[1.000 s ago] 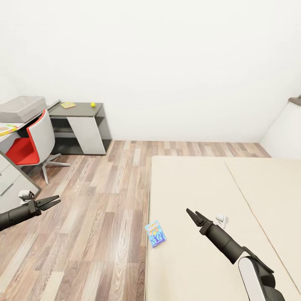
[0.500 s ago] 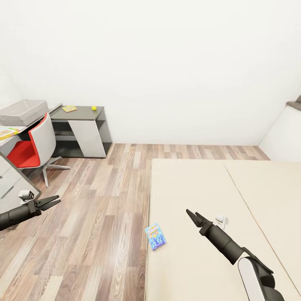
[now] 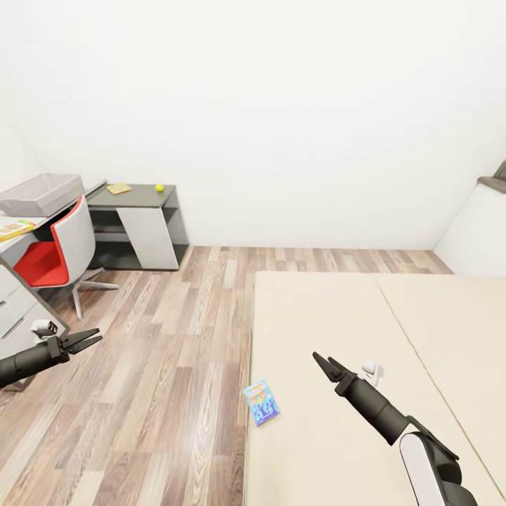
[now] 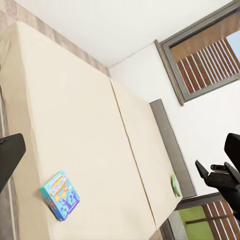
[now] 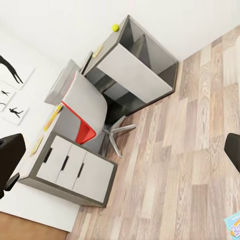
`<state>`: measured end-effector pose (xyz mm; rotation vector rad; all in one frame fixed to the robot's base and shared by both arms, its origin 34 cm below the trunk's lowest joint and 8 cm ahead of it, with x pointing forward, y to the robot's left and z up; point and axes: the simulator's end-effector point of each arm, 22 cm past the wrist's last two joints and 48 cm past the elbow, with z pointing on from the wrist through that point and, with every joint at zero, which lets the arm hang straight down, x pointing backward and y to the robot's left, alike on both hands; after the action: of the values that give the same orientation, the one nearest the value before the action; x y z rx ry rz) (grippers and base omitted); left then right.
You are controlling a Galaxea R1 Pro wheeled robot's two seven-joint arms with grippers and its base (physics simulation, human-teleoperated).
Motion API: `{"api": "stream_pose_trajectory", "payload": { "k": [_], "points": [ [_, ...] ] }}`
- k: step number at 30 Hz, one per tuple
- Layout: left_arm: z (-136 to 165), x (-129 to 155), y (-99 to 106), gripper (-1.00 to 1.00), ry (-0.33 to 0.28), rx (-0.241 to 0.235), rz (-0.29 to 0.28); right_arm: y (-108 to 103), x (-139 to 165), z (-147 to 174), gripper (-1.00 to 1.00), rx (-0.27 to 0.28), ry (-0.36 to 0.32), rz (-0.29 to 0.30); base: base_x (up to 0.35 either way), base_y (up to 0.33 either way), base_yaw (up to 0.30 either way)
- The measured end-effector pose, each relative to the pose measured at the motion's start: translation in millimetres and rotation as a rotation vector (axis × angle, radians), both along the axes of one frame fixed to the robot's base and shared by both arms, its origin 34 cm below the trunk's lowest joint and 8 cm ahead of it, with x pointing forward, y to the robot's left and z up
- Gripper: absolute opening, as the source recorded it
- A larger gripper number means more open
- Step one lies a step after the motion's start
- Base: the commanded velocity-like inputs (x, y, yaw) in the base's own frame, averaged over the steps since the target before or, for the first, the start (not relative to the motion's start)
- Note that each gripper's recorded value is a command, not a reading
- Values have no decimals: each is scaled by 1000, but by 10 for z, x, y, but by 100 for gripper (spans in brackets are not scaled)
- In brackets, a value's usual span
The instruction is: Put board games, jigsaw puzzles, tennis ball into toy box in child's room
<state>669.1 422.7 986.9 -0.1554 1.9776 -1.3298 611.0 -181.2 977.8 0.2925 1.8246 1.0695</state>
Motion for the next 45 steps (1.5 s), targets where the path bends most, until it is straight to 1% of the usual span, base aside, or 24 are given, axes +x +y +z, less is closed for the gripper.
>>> {"api": "stream_pose_trajectory", "payload": {
  "k": [15,19,45],
  "points": [
    [30,1,0,100,-5,0,0,3,2,26,100,-2,-6,0,0,0,0],
    [30,0,-1,100,-5,0,0,6,3,28,100,-1,-7,1,0,100,0],
    [33,2,-1,100,-5,0,-1,3,-1,15,100,0,-3,0,0,274,0]
  ]
}}
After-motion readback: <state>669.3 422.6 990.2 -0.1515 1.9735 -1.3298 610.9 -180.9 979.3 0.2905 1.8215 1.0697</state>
